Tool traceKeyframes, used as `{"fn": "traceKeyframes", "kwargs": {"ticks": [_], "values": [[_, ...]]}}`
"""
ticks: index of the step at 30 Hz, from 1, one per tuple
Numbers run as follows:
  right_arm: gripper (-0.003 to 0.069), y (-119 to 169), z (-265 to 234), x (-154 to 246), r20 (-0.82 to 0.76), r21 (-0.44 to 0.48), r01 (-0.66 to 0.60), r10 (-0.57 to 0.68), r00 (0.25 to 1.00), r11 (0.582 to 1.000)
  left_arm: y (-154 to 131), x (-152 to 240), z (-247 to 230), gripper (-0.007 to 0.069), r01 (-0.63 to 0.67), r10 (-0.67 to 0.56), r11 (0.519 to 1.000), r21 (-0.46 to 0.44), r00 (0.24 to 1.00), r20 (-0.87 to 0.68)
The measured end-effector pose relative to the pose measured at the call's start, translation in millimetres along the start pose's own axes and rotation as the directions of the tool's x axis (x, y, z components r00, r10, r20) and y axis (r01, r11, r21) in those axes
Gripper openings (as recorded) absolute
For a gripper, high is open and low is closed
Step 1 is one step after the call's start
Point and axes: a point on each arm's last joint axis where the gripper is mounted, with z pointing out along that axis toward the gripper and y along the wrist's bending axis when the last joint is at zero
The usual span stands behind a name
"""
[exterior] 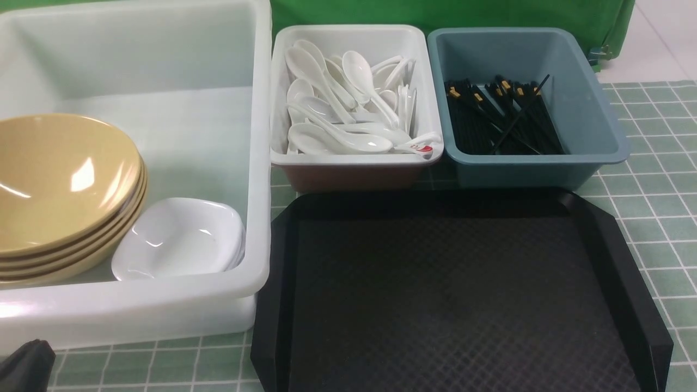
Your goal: On blue table put chopsticks spoon bowls plates into blue grey white boxes.
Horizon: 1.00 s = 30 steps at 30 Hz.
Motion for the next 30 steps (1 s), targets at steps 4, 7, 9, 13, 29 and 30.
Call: {"fn": "traceKeyframes", "kwargs": {"ticks": [4,7,9,13,29,30], "values": [[0.0078,0.0,0.0,0.0,0.000,0.000,0.000,0.000,1.000,1.000,0.0,-0.1,0.0,0.0002,-0.011,0.011,1.000,0.000,1.000,0.001],[0.0078,0.0,0.0,0.0,0.000,0.000,0.000,0.000,1.000,1.000,0.0,-0.1,0.0,0.0002,-0.011,0.011,1.000,0.000,1.000,0.001],[0.0078,0.0,0.0,0.0,0.000,0.000,0.000,0.000,1.000,1.000,0.0,-0.1,0.0,0.0002,-0.011,0.011,1.000,0.000,1.000,0.001],[0.0081,0.0,0.0,0.0,0.000,0.000,0.000,0.000,1.000,1.000,0.0,-0.1,0.0,0.0002,-0.011,0.011,1.000,0.000,1.000,0.001],[0.0093,0.0,0.0,0.1,-0.001,0.000,0.000,0.000,1.000,1.000,0.0,-0.1,0.0,0.0002,-0.011,0.011,1.000,0.000,1.000,0.001],[0.0094,0.0,0.0,0.1,-0.001,0.000,0.000,0.000,1.000,1.000,0.0,-0.1,0.0,0.0002,-0.011,0.011,1.000,0.000,1.000,0.001]]}}
